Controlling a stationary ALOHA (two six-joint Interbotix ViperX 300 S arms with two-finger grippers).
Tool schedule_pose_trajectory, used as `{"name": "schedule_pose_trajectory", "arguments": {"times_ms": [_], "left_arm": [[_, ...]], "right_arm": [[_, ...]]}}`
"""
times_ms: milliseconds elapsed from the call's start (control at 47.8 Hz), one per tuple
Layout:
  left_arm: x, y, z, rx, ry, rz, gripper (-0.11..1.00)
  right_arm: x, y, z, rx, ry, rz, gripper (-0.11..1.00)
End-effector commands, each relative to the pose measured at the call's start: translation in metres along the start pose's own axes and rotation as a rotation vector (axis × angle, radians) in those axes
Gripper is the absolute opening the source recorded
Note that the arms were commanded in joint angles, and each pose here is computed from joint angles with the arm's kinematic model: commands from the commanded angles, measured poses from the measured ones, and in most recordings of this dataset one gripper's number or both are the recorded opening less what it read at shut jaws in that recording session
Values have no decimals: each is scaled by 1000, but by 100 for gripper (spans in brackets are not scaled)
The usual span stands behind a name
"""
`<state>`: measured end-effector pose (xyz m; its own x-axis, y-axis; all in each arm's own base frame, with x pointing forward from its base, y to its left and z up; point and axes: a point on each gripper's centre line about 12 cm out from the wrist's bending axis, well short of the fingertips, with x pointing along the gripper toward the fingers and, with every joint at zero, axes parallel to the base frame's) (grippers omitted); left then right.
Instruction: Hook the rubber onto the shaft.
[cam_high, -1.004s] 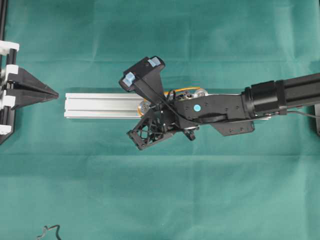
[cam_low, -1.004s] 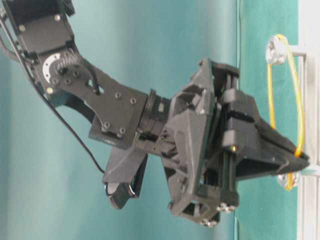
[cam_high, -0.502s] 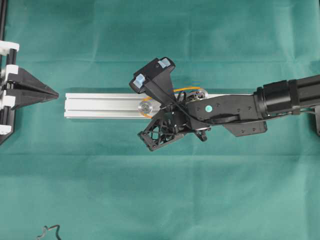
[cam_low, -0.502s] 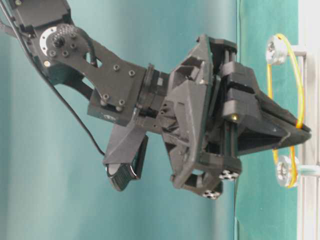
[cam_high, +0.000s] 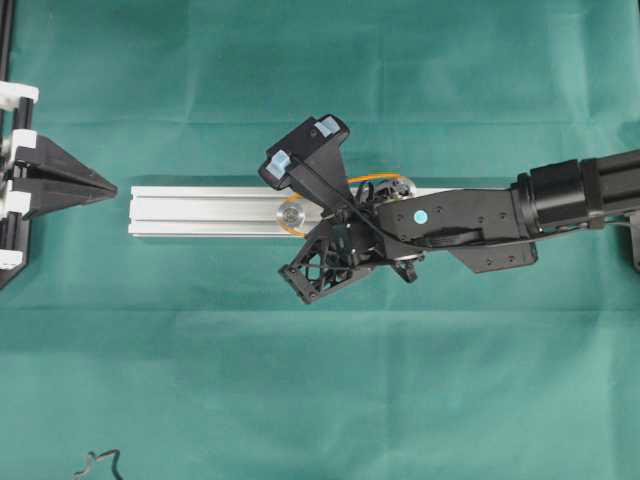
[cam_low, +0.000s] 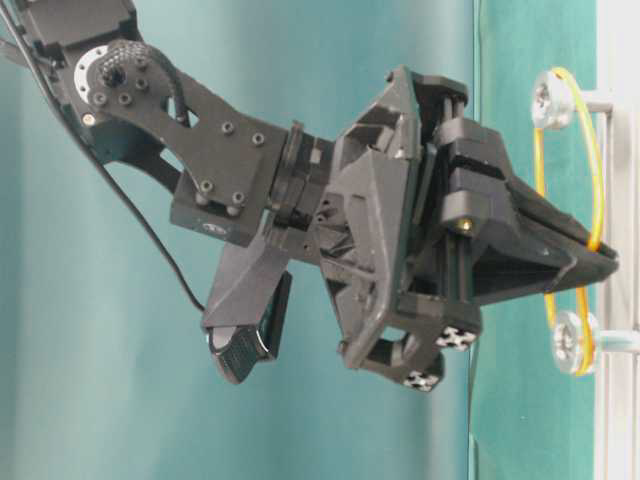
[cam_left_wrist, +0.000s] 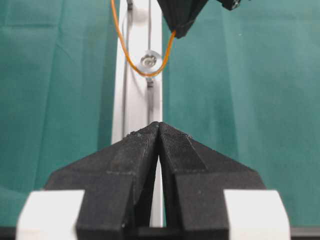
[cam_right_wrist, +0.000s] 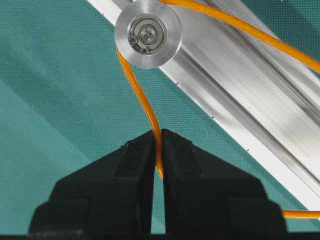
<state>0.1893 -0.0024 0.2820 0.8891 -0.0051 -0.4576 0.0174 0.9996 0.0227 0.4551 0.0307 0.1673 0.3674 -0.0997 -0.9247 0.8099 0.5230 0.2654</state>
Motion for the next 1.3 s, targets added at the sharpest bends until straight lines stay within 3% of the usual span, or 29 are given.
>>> {"name": "schedule_pose_trajectory", "arguments": {"times_ms": [0,230,314,397,544,627,1275], "left_arm": [[-3,0,12,2,-29,-1,0],[-2,0,12,0,-28,0,0],[-3,0,12,2,-29,0,0],[-3,0,12,2,-29,-1,0],[-3,0,12,2,-29,-1,0],[-3,0,12,2,-29,0,0],[-3,0,12,2,-29,-1,0]], "right_arm": [[-21,7,5,-1,-24,50,6],[-21,7,5,-10,-29,48,7],[-21,7,5,-12,-28,50,13],[-21,7,5,-12,-28,49,34],[-21,7,5,-12,-28,49,80],[-21,7,5,-12,-28,49,95],[-34,9,9,-13,-43,75,91]]}}
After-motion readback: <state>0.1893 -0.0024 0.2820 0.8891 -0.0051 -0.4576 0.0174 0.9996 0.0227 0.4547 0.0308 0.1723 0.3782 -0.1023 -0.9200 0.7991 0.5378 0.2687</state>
